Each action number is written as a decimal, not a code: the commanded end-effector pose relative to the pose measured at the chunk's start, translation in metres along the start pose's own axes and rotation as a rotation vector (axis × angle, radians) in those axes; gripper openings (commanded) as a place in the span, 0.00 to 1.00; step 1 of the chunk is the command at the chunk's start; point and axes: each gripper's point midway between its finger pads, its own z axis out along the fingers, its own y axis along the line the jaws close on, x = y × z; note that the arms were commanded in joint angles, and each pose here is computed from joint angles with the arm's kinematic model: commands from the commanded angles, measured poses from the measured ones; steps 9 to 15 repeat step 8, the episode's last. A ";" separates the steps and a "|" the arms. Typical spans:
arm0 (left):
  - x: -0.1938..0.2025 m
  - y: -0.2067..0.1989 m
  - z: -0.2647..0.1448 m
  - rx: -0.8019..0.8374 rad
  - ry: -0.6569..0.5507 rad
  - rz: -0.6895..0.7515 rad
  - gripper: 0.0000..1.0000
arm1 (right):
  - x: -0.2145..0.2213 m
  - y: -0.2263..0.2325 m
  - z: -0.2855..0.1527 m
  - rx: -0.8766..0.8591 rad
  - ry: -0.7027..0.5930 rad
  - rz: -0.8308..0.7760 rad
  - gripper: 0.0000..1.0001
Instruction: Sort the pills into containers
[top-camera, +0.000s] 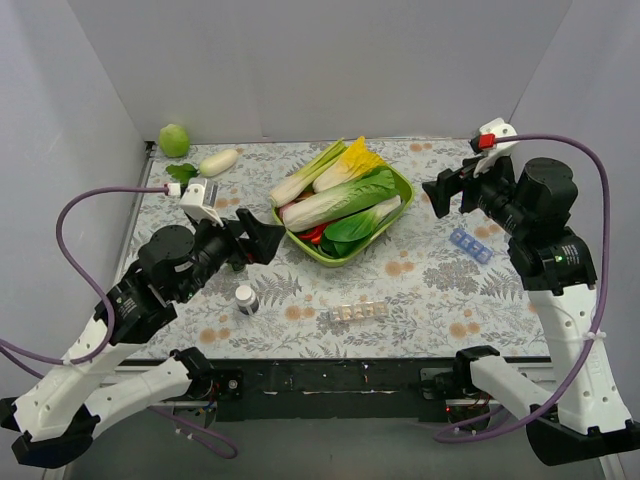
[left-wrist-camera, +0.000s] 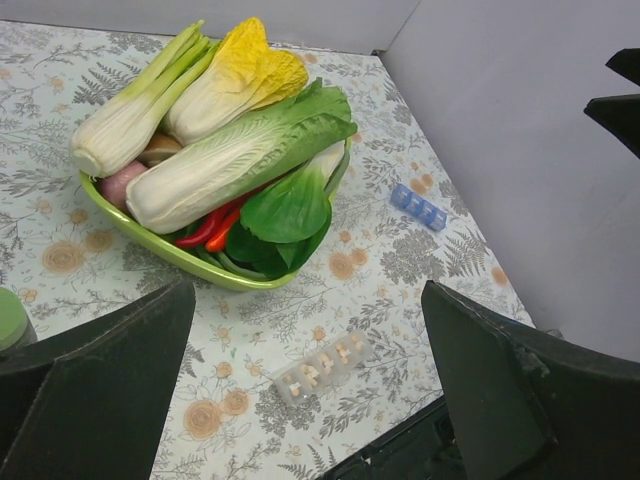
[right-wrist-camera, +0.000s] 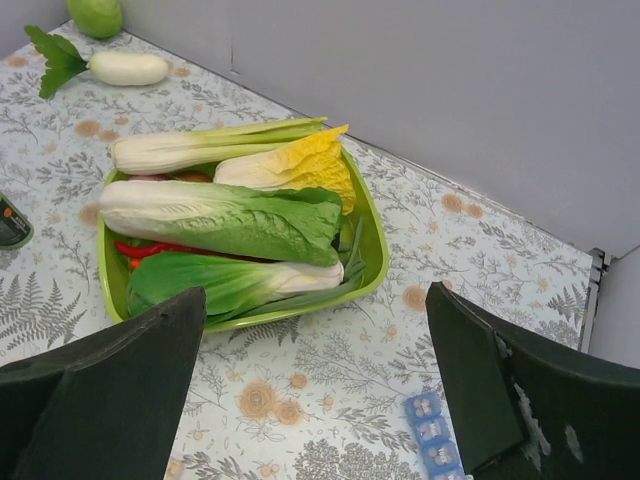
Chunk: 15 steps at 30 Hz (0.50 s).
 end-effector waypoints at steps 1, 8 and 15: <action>-0.009 0.008 -0.015 -0.034 -0.011 0.018 0.98 | -0.014 -0.003 -0.010 0.007 -0.034 0.030 0.98; -0.015 0.005 -0.021 -0.024 -0.014 0.013 0.98 | -0.022 -0.011 -0.020 0.019 -0.057 0.022 0.98; -0.015 0.005 -0.021 -0.024 -0.014 0.013 0.98 | -0.022 -0.011 -0.020 0.019 -0.057 0.022 0.98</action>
